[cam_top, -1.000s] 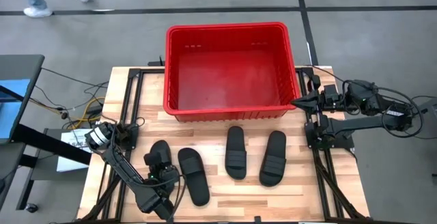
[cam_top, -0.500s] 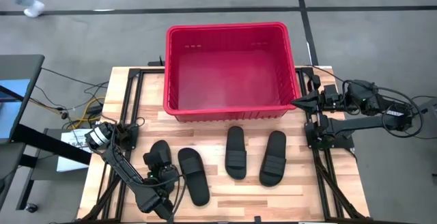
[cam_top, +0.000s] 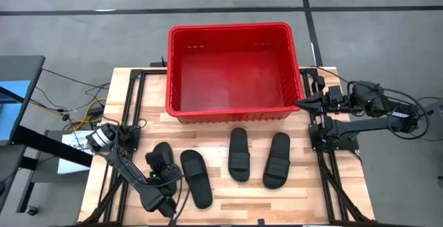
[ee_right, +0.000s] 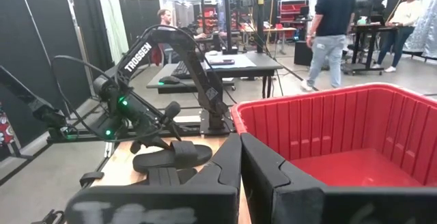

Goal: Pick and place slides into bin
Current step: Put the black slides into the red bin

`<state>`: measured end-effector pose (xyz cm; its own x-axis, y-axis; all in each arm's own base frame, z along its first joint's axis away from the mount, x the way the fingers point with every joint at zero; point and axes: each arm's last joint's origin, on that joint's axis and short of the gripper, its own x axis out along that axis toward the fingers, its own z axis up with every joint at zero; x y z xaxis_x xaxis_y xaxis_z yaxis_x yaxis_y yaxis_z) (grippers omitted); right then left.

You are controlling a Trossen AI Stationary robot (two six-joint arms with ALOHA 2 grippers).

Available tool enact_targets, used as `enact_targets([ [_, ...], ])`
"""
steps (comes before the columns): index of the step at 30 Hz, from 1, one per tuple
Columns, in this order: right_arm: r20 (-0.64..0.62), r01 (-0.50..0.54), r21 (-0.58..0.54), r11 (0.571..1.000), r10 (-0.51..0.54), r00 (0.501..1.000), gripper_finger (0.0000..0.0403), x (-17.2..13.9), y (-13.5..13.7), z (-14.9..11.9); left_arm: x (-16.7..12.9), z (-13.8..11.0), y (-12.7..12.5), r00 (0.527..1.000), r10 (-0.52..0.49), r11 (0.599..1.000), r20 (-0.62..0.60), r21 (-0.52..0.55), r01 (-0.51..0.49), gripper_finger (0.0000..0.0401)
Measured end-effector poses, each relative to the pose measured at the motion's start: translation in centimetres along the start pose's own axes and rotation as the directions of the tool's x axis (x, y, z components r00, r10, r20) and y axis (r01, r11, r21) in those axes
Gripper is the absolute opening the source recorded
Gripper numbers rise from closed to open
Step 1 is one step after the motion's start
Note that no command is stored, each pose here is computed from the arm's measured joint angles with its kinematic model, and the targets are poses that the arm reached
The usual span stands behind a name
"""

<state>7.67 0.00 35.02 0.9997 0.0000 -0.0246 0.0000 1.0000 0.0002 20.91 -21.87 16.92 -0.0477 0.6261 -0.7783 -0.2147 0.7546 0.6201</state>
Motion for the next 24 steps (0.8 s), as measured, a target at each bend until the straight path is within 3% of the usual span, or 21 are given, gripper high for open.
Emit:
enact_targets([
  [11,0.0,0.0,0.0,1.0,0.0,1.0,0.0,0.0,0.0,0.0,2.9,1.0,-0.2,0.997,-0.047,0.999,-0.058,-0.024,0.046,0.017],
  [14,0.001,0.0,0.0,1.0,0.0,1.0,0.0,0.0,0.0,0.0,3.1,1.1,0.1,0.996,-0.033,0.998,-0.078,-0.052,0.029,0.0128],
  [18,0.0,0.0,0.0,1.0,0.0,1.0,0.0,0.0,0.0,0.0,2.8,1.1,0.2,0.995,-0.029,0.998,-0.096,-0.061,0.023,0.0026],
  [24,0.0,0.0,0.0,1.0,0.0,1.0,0.0,0.0,0.0,0.0,0.9,1.7,0.4,0.994,-0.06,0.995,-0.092,-0.085,0.052,0.0005],
])
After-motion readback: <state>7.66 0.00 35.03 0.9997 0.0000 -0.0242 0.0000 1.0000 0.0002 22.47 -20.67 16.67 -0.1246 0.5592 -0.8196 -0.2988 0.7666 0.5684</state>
